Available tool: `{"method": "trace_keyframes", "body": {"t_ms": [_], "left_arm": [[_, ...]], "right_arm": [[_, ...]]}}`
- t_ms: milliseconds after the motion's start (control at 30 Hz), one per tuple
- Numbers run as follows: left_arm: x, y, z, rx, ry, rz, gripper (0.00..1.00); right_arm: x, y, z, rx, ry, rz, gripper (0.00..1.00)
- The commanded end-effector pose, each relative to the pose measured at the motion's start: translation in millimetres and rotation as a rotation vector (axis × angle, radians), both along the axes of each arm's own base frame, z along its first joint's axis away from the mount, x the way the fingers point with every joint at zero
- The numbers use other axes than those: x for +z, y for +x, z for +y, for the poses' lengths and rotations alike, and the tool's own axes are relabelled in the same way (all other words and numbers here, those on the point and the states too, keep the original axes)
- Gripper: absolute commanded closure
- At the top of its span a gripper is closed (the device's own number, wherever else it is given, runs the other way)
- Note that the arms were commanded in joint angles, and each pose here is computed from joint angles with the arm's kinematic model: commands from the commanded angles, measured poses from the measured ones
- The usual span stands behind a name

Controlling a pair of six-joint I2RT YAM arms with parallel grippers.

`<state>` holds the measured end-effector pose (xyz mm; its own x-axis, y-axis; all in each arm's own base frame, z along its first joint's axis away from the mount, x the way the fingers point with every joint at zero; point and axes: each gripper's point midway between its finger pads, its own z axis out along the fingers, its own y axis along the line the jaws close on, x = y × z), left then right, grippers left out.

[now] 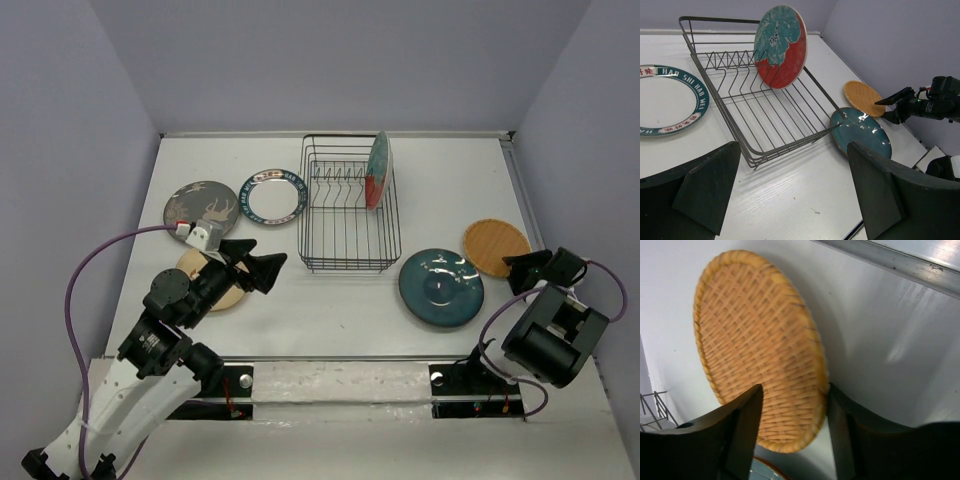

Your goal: Load the plates into the dish rack

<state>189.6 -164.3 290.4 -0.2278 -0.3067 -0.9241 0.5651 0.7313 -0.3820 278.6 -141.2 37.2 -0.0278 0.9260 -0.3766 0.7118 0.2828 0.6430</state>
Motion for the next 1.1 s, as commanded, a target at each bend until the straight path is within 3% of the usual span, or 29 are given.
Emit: {"method": "trace_keyframes", "body": {"t_ms": [0, 33, 67, 133, 233, 400, 567, 667, 700, 933, 1067], "left_arm": [[26, 1, 3, 0.014, -0.031, -0.059, 0.01], [24, 2, 2, 0.014, -0.027, -0.053, 0.01], [24, 1, 1, 0.010, -0.028, -0.052, 0.01], [24, 2, 1, 0.008, -0.027, -0.051, 0.01], [21, 4, 1, 0.014, -0.019, -0.043, 0.01], [19, 6, 0, 0.016, -0.015, -0.035, 0.01], [16, 9, -1, 0.017, -0.005, -0.025, 0.01], [12, 13, 0, 0.028, 0.004, -0.013, 0.01], [12, 14, 0, 0.029, 0.006, -0.011, 0.01], [6, 23, 6, 0.072, 0.015, 0.012, 0.01], [5, 27, 11, 0.104, 0.018, 0.014, 0.01]], "right_arm": [[-17, 7, 17, 0.029, 0.115, -0.054, 0.48], [-14, 10, 15, 0.026, 0.112, -0.068, 0.52], [-11, 11, 12, 0.011, 0.108, -0.078, 0.70], [-2, 14, 4, -0.018, 0.075, -0.098, 0.85], [16, 18, -4, -0.034, 0.028, -0.136, 0.93], [54, 22, -23, -0.068, -0.093, -0.192, 0.93], [136, 30, -28, -0.047, -0.254, -0.321, 0.93], [192, 43, -8, 0.015, -0.350, -0.354, 0.93], [204, 48, 19, 0.093, -0.373, -0.347, 0.93], [338, 68, 80, 0.173, -0.607, -0.447, 0.93], [376, 88, 138, 0.273, -0.697, -0.442, 0.93]]}}
